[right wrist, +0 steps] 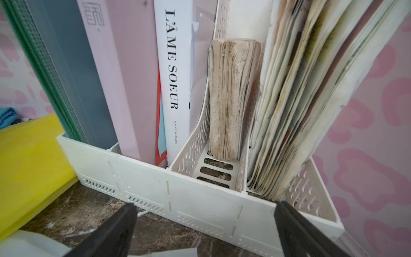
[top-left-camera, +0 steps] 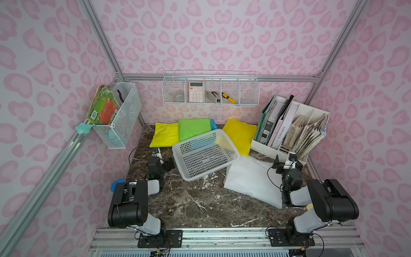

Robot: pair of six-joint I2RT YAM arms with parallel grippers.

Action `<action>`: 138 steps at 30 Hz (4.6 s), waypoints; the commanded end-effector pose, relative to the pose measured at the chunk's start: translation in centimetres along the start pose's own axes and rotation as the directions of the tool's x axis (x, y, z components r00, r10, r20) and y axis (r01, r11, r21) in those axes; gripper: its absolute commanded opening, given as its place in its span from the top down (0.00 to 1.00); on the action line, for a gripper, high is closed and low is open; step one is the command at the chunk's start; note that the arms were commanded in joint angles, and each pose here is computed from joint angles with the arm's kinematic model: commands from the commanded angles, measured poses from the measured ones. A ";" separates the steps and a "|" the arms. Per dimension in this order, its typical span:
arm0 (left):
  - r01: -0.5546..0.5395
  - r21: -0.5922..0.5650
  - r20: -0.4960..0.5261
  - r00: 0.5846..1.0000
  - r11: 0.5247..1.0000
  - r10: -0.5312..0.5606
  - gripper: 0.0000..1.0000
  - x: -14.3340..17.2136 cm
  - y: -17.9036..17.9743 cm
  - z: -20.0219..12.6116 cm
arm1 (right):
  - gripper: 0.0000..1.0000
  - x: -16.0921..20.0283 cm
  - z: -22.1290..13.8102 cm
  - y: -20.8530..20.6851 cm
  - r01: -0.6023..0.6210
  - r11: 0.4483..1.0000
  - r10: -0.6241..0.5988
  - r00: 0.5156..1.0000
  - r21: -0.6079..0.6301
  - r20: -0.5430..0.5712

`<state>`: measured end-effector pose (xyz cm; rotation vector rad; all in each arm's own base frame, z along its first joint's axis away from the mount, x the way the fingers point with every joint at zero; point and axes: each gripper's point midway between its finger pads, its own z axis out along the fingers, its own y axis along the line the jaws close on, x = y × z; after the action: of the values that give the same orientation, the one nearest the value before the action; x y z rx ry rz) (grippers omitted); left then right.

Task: Put the folded raincoat in the basket
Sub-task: Pick up the raincoat from the center of the board.

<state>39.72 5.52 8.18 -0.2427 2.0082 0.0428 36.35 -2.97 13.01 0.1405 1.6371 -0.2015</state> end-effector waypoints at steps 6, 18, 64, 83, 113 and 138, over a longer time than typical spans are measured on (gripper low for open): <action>-0.003 0.009 0.004 1.000 1.000 0.003 0.01 -0.2 -0.2 0.1 | 0.00 -0.6 0.0 0.0 -0.011 1.000 0.011 1.000 -0.001 0.024; -0.002 0.008 0.005 1.000 1.000 0.002 0.01 -0.3 -0.1 0.1 | 0.00 -0.6 0.0 0.0 -0.011 1.000 0.011 1.000 -0.002 0.024; 0.557 0.215 -0.432 0.791 0.802 -0.433 0.17 -7.5 -8.0 -22.4 | 0.14 -6.3 -7.6 7.3 -0.495 0.806 0.313 0.822 -0.325 -0.476; 0.643 0.499 -0.652 0.720 0.581 -0.237 0.21 -5.3 -14.6 -31.5 | 0.20 2.2 -7.9 2.0 -0.531 0.845 0.407 0.566 0.061 -0.717; 0.293 0.573 -0.682 0.689 0.765 0.247 0.37 2.2 -28.8 -24.5 | 0.39 11.9 -10.5 2.3 -0.679 0.681 0.538 0.211 0.274 -0.816; 0.219 0.574 -0.675 0.672 0.789 0.305 0.34 2.8 -27.2 -25.0 | 1.00 9.0 -7.9 0.1 -0.272 0.932 0.323 0.326 0.240 -0.888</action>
<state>21.51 -25.16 18.56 0.2410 2.7141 -0.8438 29.31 -0.01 5.07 0.7170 2.6229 0.3573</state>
